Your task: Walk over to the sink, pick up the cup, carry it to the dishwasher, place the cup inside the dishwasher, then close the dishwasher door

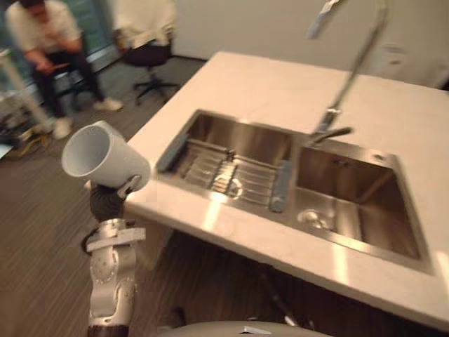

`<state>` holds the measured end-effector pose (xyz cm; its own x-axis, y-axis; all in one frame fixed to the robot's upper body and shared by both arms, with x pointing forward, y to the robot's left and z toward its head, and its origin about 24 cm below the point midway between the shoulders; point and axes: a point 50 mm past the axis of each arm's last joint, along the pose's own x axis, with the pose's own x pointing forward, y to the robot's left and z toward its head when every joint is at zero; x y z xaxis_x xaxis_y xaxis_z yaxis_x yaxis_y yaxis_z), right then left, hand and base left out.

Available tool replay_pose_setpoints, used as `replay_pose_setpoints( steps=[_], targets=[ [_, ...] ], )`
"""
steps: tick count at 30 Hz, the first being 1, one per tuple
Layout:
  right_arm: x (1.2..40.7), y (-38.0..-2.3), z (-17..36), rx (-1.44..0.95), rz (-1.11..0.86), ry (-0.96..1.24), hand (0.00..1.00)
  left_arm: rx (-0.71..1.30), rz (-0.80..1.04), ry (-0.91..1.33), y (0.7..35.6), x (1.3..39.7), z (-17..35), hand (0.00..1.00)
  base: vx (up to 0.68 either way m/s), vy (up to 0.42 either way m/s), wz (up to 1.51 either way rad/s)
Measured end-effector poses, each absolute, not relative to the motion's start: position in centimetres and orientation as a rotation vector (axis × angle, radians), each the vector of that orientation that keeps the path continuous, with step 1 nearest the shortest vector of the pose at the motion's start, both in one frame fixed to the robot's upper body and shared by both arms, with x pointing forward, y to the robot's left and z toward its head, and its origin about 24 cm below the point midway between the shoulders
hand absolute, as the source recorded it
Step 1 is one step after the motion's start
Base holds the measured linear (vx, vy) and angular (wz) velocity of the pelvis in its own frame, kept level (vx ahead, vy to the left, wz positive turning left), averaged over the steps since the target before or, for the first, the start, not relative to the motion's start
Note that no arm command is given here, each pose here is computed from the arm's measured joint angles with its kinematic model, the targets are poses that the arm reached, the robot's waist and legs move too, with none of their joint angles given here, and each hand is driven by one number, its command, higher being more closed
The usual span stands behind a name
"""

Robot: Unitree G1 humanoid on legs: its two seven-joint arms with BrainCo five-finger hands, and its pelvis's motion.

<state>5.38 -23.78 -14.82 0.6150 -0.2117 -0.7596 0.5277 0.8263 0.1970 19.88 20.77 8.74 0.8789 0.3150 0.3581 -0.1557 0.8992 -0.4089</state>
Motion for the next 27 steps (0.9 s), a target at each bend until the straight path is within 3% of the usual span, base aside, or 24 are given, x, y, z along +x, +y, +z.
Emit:
replay_pose_setpoints(
  steps=[4,9,16,21,24,27],
  targets=[
    [7.2,-25.3,-14.5,0.383,-0.431,0.786,0.0,-0.383,0.321,-0.448,22.4,18.6,8.6,1.0,-0.16,-0.069,1.28],
    [6.1,-28.5,-13.3,0.336,-0.52,0.731,0.0,-0.426,0.147,-0.551,20.2,20.5,10.8,1.0,-0.07,0.014,2.08],
    [5.5,-27.0,-14.5,0.431,-0.584,0.801,0.0,-0.527,0.013,-0.545,17.5,22.0,10.8,1.0,-0.22,0.055,2.29],
    [7.0,-28.4,-14.1,0.373,-0.537,0.855,0.0,-0.563,-0.032,-0.48,15.5,21.6,9.8,1.0,-0.03,0.153,0.98],
    [6.7,-26.5,-14.8,0.429,-0.52,0.871,0.0,-0.53,-0.022,-0.412,15.2,22.0,8.3,1.0,-0.05,0.211,1.13],
    [4.3,-24.6,-15.6,0.463,-0.527,0.917,0.0,-0.504,-0.184,-0.379,12.9,23.0,8.1,1.0,0.0,-0.015,2.09]
  ],
)
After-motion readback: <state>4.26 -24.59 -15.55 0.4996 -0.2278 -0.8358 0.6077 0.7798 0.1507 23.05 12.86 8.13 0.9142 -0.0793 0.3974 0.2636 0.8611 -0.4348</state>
